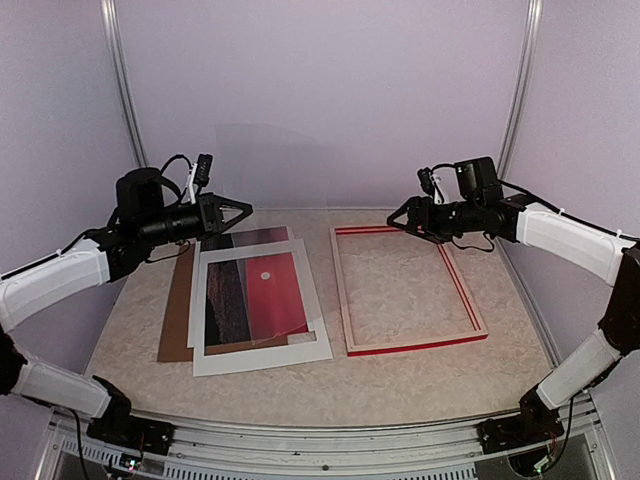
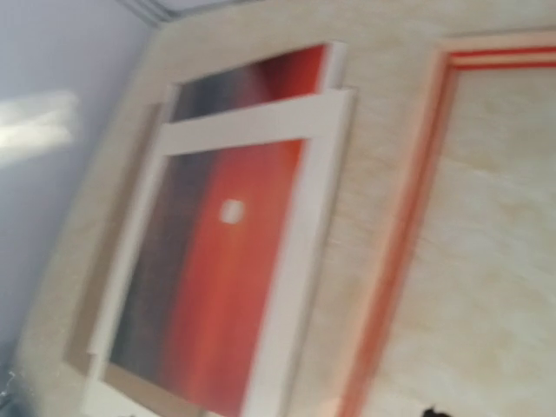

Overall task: Put the photo into the frame
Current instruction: Pass from the right arm to the left, then move the frame body to the center of the board.

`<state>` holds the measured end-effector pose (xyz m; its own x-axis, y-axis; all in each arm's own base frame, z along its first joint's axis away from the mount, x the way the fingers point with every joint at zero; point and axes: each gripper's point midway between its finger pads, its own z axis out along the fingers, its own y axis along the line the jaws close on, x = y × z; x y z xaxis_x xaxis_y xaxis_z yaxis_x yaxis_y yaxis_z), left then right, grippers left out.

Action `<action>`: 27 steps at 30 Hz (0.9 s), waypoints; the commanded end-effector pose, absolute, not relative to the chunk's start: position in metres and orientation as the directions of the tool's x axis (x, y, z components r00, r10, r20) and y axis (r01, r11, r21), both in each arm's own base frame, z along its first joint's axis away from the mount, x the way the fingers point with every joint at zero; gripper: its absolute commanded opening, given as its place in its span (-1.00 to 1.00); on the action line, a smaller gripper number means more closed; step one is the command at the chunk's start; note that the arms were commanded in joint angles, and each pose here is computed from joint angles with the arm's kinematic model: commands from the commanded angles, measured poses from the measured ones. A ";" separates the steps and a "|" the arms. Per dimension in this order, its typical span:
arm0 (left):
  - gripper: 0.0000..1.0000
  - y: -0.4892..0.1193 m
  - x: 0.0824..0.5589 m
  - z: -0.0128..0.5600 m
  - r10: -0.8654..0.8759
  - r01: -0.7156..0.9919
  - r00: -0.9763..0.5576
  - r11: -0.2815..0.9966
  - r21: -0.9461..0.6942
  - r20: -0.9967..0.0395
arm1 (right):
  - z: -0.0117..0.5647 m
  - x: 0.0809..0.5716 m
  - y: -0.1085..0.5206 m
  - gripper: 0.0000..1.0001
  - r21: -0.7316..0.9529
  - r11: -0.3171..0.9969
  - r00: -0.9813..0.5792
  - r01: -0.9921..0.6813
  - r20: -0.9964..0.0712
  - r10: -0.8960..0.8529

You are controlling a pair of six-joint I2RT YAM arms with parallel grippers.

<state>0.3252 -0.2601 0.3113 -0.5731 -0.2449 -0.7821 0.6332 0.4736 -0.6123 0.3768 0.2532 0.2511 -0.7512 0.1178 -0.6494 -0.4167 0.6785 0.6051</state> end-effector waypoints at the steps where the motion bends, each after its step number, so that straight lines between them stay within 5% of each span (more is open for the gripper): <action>1: -1.00 -0.250 0.319 0.338 -0.256 0.598 -0.590 0.498 -0.628 -0.766 | 0.218 0.376 0.231 0.40 0.528 0.777 -0.780 -0.341 -0.621 0.079; 17: -1.00 -0.198 0.313 0.411 -0.295 0.578 -0.476 0.604 -0.548 -0.828 | 0.080 0.315 0.328 0.45 0.418 0.800 -0.862 -0.431 -0.454 -0.227; 27: -1.00 -0.177 0.322 0.428 -0.285 0.526 -0.394 0.710 -0.468 -0.874 | 0.043 0.263 0.362 0.46 0.405 0.793 -0.874 -0.455 -0.373 -0.311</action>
<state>0.3217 -0.1857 0.4148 -0.4503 -0.2962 -0.8423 0.5267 0.6736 -0.5185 0.2757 0.3511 0.0444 -0.8751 -0.3112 -0.3706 -0.4548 0.7905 0.4102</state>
